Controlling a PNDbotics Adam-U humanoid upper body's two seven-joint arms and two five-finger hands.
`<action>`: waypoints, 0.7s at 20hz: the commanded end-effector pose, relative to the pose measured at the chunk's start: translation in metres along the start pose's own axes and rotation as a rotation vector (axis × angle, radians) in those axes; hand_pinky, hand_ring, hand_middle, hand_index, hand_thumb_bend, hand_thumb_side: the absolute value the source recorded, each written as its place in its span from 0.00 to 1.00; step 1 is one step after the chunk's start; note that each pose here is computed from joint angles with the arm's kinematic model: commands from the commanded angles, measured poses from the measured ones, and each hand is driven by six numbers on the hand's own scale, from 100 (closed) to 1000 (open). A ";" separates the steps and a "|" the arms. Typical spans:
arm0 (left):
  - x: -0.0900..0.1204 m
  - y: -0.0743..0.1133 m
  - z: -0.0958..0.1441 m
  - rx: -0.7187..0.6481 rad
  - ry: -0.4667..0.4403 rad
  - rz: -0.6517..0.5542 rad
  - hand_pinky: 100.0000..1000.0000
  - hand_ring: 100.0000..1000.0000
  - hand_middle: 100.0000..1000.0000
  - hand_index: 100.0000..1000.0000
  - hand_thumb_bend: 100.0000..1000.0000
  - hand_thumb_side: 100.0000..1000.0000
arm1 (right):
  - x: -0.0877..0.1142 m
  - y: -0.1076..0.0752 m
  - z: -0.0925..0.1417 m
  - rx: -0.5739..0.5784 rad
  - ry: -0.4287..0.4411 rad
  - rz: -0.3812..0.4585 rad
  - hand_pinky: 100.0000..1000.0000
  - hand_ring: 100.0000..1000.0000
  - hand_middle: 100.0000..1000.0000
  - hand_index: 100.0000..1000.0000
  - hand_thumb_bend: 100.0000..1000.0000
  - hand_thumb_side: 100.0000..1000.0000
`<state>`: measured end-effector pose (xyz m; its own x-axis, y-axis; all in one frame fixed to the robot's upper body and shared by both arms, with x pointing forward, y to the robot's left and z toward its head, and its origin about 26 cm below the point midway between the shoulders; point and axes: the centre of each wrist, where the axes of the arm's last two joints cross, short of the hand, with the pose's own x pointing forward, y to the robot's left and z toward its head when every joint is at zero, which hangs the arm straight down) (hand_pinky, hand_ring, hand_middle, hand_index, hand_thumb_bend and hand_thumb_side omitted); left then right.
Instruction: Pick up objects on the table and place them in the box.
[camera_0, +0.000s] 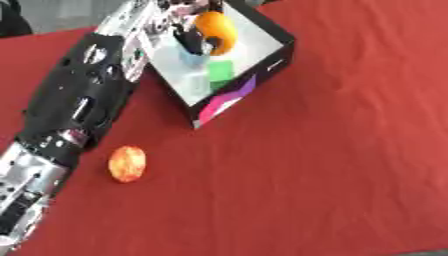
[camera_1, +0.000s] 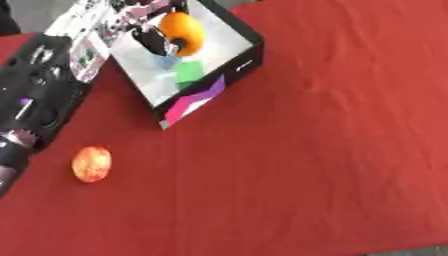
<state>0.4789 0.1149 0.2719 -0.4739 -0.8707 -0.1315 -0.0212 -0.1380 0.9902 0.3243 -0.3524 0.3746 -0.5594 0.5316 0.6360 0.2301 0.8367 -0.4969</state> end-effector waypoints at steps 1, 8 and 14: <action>-0.005 0.011 0.000 0.018 0.007 -0.016 0.87 0.80 0.76 0.88 0.62 0.15 | 0.009 -0.007 0.000 -0.005 -0.022 0.030 0.91 0.75 0.70 0.80 0.51 0.38; -0.016 0.034 0.016 0.138 0.037 -0.009 0.87 0.79 0.76 0.90 0.69 0.25 | 0.004 -0.011 0.003 -0.015 0.001 0.044 0.91 0.75 0.69 0.80 0.51 0.37; -0.032 0.097 0.069 0.246 -0.053 0.075 0.84 0.76 0.73 0.87 0.45 0.31 | 0.000 -0.018 0.008 -0.036 0.020 0.069 0.91 0.74 0.69 0.79 0.51 0.37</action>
<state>0.4444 0.1510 0.3461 -0.5166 -0.8548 -0.0482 -0.1503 0.0351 0.9880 0.3232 -0.3628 0.3625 -0.5136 0.5585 0.6514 0.2515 0.8238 -0.5080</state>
